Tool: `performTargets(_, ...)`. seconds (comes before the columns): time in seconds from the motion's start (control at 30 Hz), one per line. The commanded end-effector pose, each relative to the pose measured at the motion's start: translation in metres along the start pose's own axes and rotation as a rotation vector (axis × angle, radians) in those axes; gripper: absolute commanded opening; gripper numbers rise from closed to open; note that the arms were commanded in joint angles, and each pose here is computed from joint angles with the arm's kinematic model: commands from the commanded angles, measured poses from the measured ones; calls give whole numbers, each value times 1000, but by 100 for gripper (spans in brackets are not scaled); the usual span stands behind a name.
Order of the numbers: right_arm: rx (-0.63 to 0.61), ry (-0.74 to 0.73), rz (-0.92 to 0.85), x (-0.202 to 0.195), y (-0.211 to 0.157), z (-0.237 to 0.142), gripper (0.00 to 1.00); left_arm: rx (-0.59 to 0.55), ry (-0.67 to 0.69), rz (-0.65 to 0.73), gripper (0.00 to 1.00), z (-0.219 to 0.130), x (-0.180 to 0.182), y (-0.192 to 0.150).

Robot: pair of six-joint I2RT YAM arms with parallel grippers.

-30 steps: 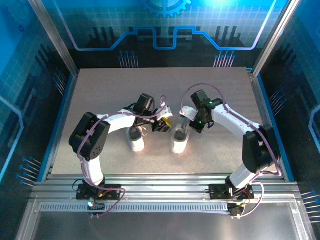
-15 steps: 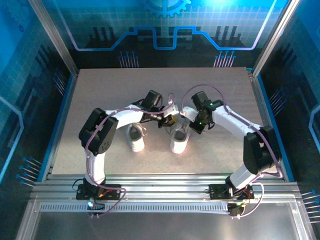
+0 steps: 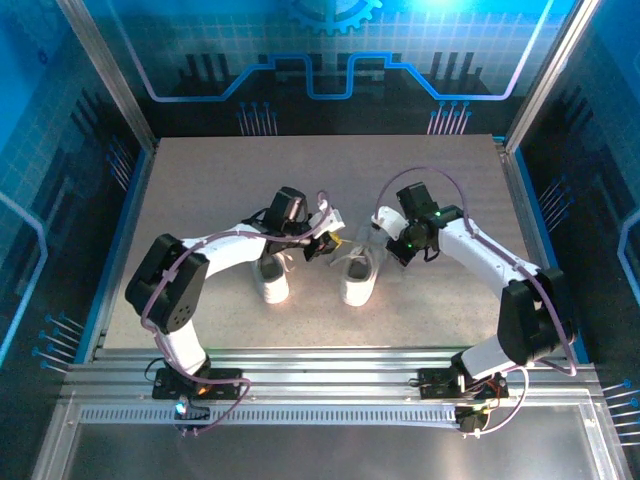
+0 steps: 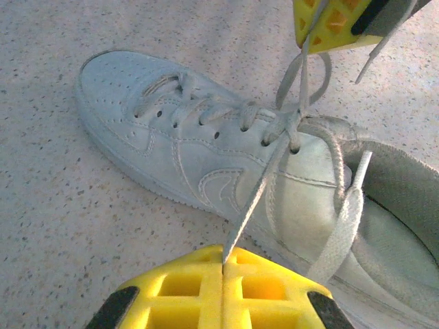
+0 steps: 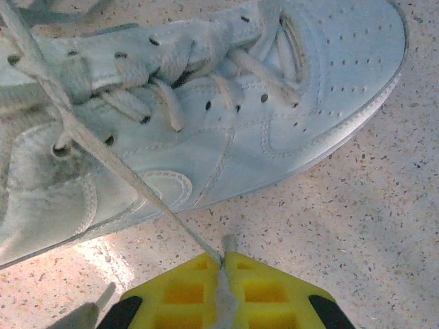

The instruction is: Tie the shoes

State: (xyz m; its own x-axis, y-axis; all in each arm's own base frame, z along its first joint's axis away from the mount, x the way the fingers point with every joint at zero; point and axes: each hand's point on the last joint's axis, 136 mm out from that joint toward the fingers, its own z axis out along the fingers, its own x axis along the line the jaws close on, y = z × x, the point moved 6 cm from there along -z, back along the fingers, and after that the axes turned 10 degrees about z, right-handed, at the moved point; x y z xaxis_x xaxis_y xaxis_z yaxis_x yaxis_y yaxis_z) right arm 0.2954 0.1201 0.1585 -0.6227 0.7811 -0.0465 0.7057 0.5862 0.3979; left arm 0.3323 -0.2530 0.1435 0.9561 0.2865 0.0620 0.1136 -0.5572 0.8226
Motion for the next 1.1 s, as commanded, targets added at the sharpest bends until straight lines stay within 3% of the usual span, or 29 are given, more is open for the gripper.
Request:
performTargets(0.0, 70, -36, 79, -13, -19, 4, 0, 38, 124, -85, 0, -15, 14, -13)
performTargets(0.23, 94, -58, 134, -24, -22, 12, 0, 44, 169, -160, 0, -29, 8, -14)
performTargets(0.4, 42, -32, 103, -31, 2, 12, 0, 25, 106, -167, 0, -33, -7, 5)
performTargets(0.73, -9, 17, 81, -43, 41, 28, 0, -19, 137, -236, 0, -18, -20, 28)
performTargets(1.07, -131, 44, 83, -49, 76, 1, 0, -101, 136, -193, 0, -32, -32, 62)
